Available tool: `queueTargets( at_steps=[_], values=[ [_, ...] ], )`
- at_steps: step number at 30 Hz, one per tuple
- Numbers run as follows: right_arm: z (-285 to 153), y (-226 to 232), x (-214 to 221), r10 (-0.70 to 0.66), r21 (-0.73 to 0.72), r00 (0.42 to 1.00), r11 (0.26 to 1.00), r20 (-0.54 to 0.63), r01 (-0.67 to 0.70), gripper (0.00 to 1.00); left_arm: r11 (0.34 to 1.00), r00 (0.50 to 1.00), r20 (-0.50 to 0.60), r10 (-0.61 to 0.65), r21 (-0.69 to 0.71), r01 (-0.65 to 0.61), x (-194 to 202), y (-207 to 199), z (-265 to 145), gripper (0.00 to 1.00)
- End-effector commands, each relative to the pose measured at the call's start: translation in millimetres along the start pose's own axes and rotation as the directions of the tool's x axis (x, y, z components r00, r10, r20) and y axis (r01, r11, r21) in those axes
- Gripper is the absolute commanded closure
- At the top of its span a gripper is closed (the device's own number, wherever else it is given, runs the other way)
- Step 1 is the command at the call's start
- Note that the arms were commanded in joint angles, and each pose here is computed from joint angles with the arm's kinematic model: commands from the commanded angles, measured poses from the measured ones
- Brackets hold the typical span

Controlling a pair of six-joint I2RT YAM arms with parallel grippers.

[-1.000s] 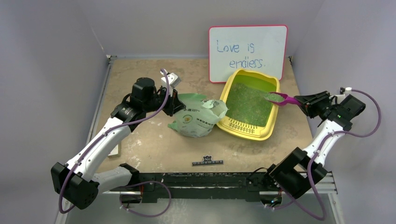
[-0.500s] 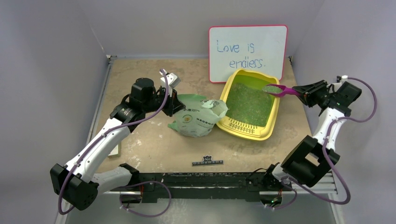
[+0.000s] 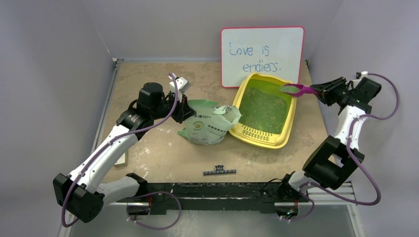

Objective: Fill the litter box with clean litter
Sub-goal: Pour the cat litter into the litter box.

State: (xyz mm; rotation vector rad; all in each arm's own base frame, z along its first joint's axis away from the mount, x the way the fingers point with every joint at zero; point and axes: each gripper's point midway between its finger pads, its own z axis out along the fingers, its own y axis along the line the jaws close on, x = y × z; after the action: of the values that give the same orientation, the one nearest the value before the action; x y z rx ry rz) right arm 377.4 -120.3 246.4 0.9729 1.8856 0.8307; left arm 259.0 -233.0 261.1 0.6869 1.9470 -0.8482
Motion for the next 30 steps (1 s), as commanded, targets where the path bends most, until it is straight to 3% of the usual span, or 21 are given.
queueTargets(
  at_steps=[1,9,21,30],
  values=[
    [-8.8,21.1,-12.6,-0.063,-0.025,0.997,0.998,0.042,0.064,1.0,0.998,0.987,0.152,0.058,0.019,-0.061,-44.4,-13.5,-13.8,1.0],
    [-15.5,24.5,-15.8,-0.091,-0.008,0.993,0.996,0.079,0.092,1.0,0.998,0.988,0.142,0.062,0.016,-0.065,-41.1,-12.2,-13.0,1.0],
    [10.1,53.7,13.8,-0.115,-0.073,0.993,0.991,-0.006,0.115,1.0,0.998,0.987,0.145,0.062,0.013,-0.065,-42.0,-12.7,-14.9,1.0],
    [-4.0,42.4,56.8,-0.134,-0.072,0.988,0.989,-0.083,0.128,1.0,0.998,0.988,0.142,0.061,0.014,-0.063,-40.6,-12.6,-14.6,1.0]
  ],
)
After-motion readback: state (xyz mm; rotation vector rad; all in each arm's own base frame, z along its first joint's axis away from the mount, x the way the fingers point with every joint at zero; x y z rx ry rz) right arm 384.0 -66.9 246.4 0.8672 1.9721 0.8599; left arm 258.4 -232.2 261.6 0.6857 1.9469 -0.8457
